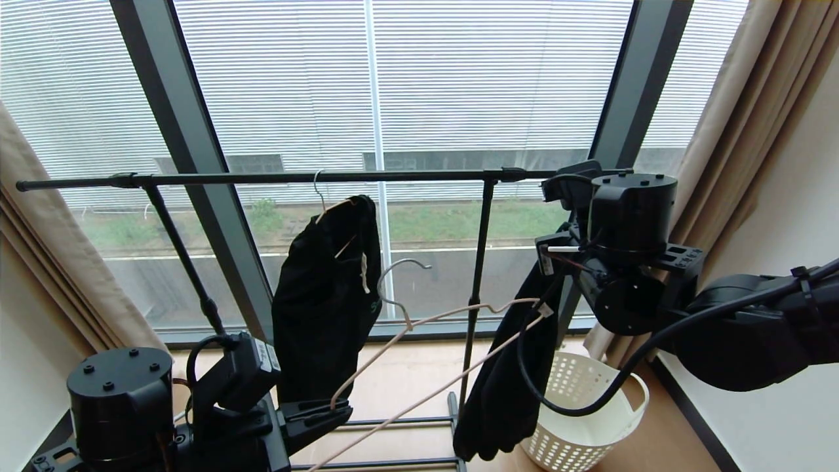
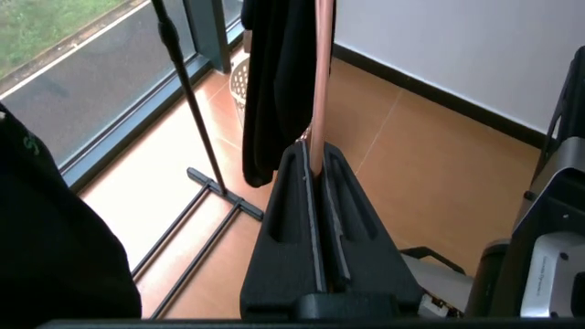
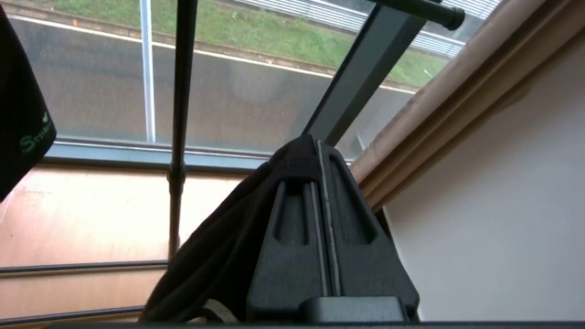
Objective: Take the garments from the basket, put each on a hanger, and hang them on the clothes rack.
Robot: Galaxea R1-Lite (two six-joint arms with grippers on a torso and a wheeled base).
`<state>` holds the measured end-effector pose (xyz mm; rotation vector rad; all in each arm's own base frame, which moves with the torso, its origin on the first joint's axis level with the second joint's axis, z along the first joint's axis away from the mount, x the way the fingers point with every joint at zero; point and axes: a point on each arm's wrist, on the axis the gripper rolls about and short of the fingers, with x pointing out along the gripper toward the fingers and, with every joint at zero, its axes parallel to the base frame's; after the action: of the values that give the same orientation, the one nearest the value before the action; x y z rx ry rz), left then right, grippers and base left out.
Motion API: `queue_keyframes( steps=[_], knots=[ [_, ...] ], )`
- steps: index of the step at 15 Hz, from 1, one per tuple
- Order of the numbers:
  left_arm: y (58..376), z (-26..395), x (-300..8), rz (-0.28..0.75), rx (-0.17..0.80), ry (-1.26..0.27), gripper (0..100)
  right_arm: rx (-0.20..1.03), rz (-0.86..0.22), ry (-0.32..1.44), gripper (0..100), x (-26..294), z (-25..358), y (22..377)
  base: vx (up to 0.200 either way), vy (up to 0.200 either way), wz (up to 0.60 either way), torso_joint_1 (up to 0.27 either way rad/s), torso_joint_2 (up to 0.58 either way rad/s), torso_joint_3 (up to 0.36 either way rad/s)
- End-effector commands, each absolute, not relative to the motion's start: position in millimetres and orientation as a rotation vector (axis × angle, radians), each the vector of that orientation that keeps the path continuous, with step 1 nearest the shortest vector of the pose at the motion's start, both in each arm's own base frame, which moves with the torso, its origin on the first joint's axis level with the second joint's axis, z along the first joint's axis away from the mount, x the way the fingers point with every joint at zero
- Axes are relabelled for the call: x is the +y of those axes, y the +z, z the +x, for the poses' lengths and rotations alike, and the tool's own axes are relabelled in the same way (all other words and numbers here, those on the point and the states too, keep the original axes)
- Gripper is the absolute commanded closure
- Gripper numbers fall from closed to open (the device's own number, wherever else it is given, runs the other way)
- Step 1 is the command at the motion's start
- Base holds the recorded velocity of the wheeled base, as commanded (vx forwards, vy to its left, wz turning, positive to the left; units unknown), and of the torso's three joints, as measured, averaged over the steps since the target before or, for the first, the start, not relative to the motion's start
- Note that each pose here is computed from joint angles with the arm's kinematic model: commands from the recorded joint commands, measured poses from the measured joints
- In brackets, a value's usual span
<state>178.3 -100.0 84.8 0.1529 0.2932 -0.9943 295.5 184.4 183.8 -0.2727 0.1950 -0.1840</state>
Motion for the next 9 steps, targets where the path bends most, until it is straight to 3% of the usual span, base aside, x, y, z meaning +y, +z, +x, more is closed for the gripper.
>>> queue_keyframes(
  steps=[1,9],
  knots=[
    [85,177,-102,0.154,0.293,-1.006,100,0.195,-0.274,-0.185,100,186,295,183,0.0,0.0,0.0,0.0,0.0,0.0],
    [88,189,-112,0.077,0.267,-1.004,100,0.199,-0.288,-0.155,100,202,288,174,0.0,0.0,0.0,0.0,0.0,0.0]
  ],
)
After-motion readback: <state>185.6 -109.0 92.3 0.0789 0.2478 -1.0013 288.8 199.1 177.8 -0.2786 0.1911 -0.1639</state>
